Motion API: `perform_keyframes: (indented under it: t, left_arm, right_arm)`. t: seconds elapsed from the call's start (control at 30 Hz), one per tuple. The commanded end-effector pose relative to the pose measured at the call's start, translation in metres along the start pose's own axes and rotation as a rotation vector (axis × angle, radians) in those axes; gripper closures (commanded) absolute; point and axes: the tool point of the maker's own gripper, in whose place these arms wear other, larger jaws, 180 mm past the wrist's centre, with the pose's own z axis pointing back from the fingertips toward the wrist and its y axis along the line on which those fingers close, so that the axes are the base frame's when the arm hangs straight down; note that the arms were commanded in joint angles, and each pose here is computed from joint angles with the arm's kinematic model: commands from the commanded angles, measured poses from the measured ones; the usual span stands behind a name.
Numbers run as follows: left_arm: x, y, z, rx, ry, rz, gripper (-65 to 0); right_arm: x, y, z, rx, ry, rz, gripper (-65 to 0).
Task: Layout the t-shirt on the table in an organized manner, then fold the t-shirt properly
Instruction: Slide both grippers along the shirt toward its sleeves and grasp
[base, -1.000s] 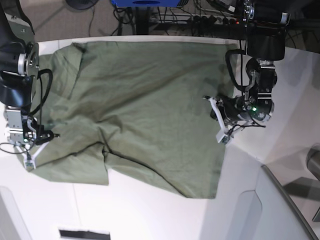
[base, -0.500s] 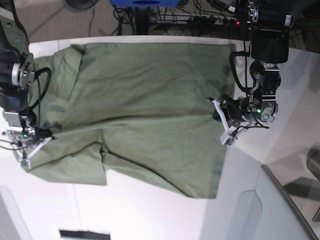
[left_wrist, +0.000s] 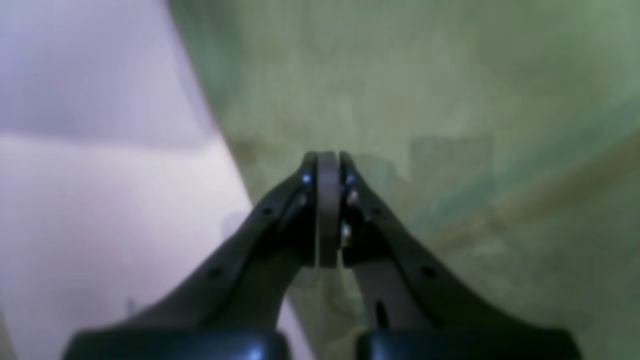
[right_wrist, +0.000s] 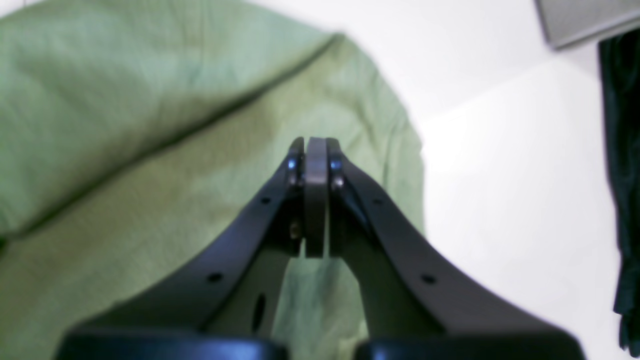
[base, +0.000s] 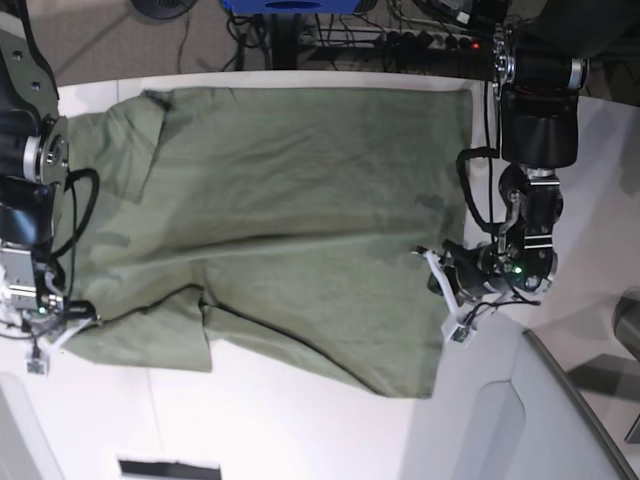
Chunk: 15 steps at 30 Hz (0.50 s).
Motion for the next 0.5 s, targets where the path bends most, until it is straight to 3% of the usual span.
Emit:
perform_keyframes:
  t: [0.0,0.13,0.2,0.47]
  left_arm:
    - [0.014,0.002,0.001,0.002,-0.03,-0.001,0.0]
    - [0.005,-0.014,-0.015,-0.045,0.009,0.042,0.0]
    - [0.006,-0.02,-0.021,-0.05,-0.018,0.068,0.0]
    - [-0.011,-0.014,-0.038,-0.027,-0.035,0.162,0.0]
  right_arm:
    - [0.021,0.005,0.001,0.007,-0.041,-0.005,0.0]
    - [0.005,0.043,0.001,0.119,0.003,0.011,0.0]
    - [-0.002,0.062,0.003,0.177,0.019,0.023,0.0]
    - [-0.023,0.069,0.003,0.198,0.075,0.028,0.0]
